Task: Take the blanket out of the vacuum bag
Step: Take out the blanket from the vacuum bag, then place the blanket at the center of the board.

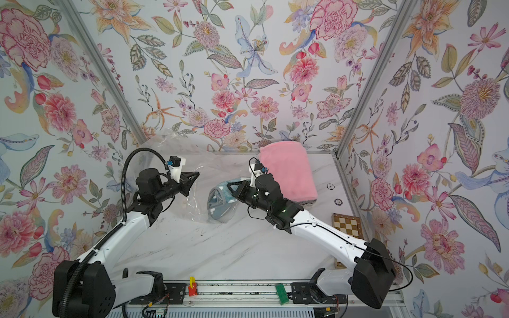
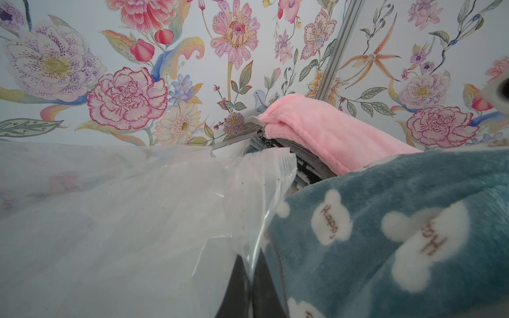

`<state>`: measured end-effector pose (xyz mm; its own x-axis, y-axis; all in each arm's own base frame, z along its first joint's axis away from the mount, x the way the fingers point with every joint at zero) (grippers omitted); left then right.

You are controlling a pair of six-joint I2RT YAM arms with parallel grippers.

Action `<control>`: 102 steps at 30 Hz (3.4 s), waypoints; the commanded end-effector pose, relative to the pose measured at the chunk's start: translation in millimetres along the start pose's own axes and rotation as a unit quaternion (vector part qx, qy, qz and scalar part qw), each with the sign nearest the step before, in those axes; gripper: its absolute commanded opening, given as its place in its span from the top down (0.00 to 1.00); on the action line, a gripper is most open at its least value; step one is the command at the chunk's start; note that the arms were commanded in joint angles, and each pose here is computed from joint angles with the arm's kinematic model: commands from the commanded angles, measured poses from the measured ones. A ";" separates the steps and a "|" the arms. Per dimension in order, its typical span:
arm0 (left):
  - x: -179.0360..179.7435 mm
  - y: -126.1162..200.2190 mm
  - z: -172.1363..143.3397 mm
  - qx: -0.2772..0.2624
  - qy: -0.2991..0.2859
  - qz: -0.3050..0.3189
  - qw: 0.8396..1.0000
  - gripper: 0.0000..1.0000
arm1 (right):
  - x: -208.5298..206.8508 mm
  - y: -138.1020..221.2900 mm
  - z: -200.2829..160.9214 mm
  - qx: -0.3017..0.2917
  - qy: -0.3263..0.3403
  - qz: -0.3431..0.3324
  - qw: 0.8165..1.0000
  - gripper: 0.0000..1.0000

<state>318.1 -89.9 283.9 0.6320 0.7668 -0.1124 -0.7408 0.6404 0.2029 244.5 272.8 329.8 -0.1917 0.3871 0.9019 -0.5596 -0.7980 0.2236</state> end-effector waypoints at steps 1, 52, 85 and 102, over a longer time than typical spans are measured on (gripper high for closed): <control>2.4 1.2 2.2 -0.004 -0.011 0.003 1.000 1.00 | 29.3 18.7 19.9 -0.005 0.032 0.020 0.999 1.00; 2.4 6.5 10.5 -0.027 -0.003 -0.009 1.000 1.00 | 91.4 -38.6 232.5 -0.066 0.080 0.129 0.986 1.00; 12.2 -9.7 -12.8 0.016 0.018 -0.010 1.000 1.00 | -4.7 -27.2 382.4 -0.178 -0.023 0.263 0.948 1.00; 11.7 -9.8 -11.6 0.015 0.019 -0.014 1.000 1.00 | 1.5 -2.8 381.0 -0.361 0.072 0.148 0.918 1.00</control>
<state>328.3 -88.3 266.3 0.6391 0.7504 -0.1687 -0.7130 0.6602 0.2362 568.7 102.2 444.3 -0.4287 0.2421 0.8704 -0.8395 -0.4627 -0.2848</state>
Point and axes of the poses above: each gripper's point midway between its finger pads, its own y axis back along the fingers, its own x axis along the line the jaws close on, z = x × y, the point moved 8 cm from there along y, back along the fingers, and after that the axes turned 2 degrees about -y, right-handed, at the moved point
